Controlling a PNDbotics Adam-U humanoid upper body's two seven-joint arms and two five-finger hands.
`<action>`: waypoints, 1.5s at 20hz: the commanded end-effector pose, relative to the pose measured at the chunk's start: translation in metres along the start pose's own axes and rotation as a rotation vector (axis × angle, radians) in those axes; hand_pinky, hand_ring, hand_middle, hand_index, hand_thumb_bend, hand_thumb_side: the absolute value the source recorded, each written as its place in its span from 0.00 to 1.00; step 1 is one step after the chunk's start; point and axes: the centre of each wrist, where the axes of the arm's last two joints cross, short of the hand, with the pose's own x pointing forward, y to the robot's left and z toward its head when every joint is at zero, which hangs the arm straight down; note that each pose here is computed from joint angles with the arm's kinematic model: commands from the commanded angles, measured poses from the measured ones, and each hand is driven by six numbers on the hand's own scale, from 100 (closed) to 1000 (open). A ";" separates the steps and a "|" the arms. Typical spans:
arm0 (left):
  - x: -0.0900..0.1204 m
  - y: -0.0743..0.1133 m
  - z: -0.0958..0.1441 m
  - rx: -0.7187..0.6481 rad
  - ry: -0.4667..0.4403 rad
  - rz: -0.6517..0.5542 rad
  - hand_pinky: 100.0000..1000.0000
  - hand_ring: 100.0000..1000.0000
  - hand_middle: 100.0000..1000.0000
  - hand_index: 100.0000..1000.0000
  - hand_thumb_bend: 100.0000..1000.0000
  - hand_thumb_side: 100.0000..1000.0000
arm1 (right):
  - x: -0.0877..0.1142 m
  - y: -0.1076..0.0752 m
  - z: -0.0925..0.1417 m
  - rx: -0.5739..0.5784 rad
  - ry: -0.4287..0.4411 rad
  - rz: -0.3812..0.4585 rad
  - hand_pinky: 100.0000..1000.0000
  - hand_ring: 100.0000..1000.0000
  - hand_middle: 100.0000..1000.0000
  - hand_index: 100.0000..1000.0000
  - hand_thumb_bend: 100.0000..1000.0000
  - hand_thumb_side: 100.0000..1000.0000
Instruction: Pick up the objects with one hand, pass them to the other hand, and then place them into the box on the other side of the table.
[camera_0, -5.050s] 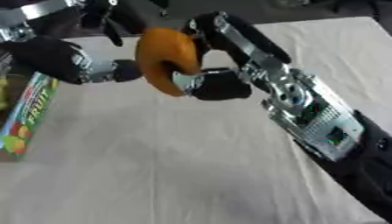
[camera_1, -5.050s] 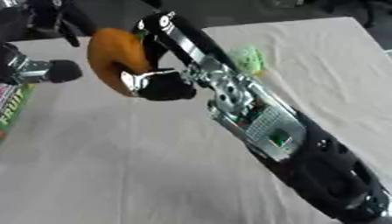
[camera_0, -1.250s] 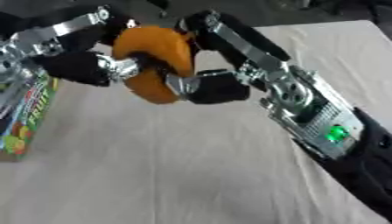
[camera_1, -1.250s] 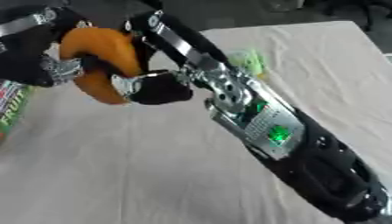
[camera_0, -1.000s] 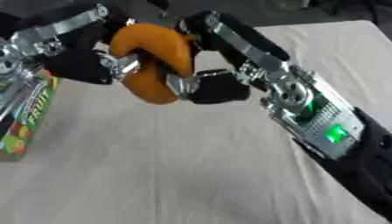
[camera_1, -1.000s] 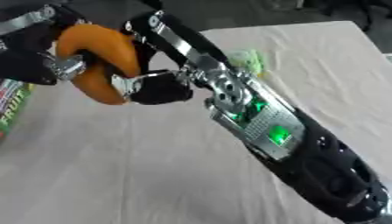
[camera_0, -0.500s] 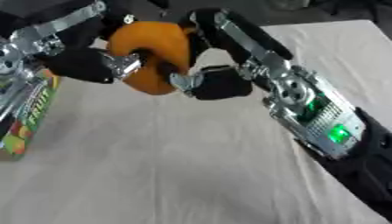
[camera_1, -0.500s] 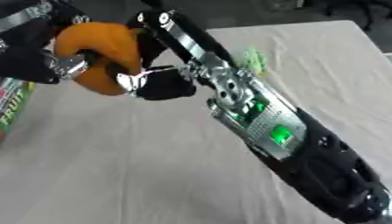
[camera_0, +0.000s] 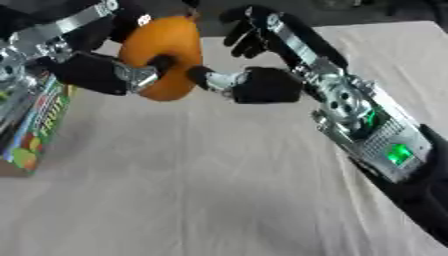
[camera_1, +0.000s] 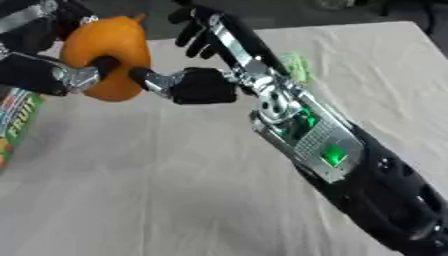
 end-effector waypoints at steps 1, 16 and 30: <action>0.003 0.016 0.010 0.046 0.014 -0.048 0.41 0.47 0.31 0.32 0.13 0.06 | 0.002 -0.012 0.002 -0.036 -0.008 0.032 0.67 0.61 0.58 0.80 0.51 0.27; -0.038 0.058 0.089 0.354 0.252 -0.159 0.41 0.47 0.31 0.33 0.17 0.00 | -0.041 -0.049 0.021 -0.281 0.124 0.050 0.65 0.55 0.52 0.73 0.46 0.19; -0.101 0.077 0.146 0.519 0.572 -0.223 0.42 0.48 0.34 0.36 0.17 0.00 | -0.059 -0.070 0.033 -0.430 0.187 0.089 0.65 0.54 0.51 0.73 0.42 0.20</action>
